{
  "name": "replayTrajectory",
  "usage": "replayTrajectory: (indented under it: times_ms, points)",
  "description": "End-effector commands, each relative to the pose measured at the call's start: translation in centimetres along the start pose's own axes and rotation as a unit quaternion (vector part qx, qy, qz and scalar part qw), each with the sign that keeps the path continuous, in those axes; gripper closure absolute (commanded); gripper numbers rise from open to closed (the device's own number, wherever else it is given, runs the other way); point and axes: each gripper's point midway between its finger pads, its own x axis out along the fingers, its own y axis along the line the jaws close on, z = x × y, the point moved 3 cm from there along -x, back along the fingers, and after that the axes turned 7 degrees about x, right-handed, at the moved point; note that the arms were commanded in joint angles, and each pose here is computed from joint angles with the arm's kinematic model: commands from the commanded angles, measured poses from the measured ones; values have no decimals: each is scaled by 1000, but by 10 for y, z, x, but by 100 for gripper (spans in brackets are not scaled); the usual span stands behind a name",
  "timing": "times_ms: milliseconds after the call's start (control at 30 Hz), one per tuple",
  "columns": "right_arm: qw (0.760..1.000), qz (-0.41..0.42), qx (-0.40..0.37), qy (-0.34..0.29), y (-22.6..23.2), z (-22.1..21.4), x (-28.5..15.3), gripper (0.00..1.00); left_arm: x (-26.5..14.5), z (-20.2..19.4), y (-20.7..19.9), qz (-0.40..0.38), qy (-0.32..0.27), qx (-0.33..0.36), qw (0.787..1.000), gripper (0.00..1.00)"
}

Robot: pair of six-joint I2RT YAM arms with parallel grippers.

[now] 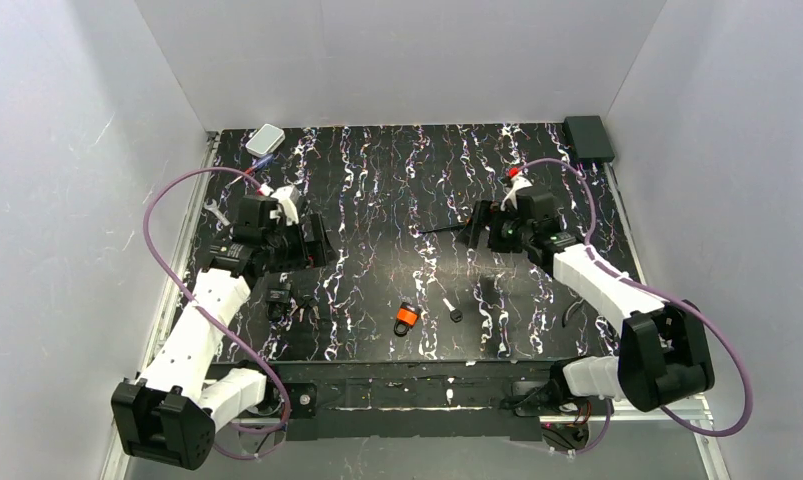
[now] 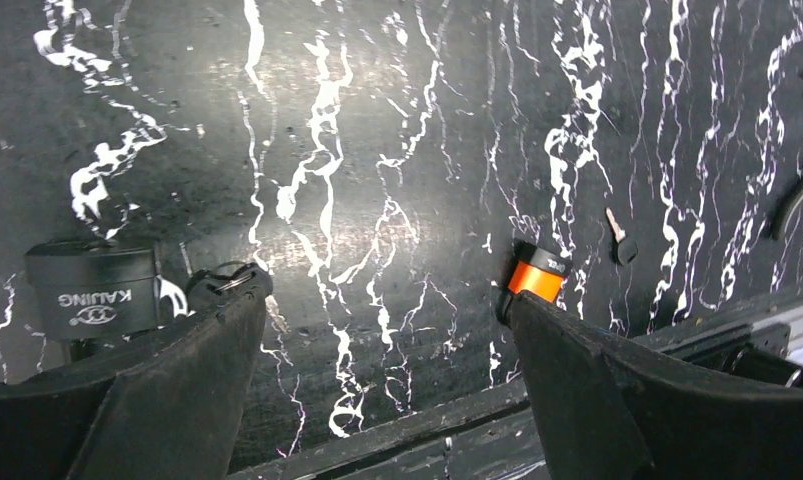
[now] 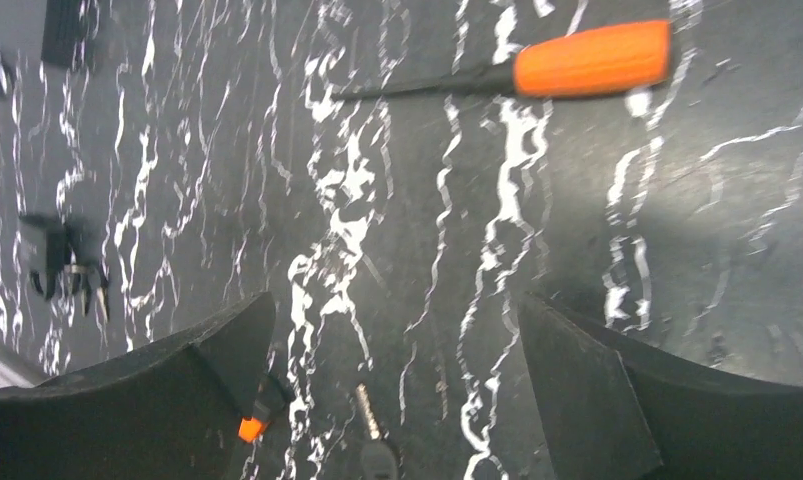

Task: Unlock with the key

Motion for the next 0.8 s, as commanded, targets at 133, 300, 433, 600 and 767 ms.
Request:
replayTrajectory:
  times_ms: [133,300,433,600,767]
  points:
    - [994,60,-78,44,49,-31,-19,0,-11,5,-25,-38,-22,60,997,12]
    - [966,129,-215,67,85,-66,-33,0,-15,5,-28,-38,-33,73,996,14]
    - [932,163,-316,69,107,-85,-37,0,-18,7,-24,-23,-47,77,996,16]
    - [926,168,-330,75,119,-86,-26,4,-19,7,-19,-8,-56,78,995,16]
    - [937,67,-333,81,97,-87,-12,6,-19,7,-18,-3,-57,78,995,16]
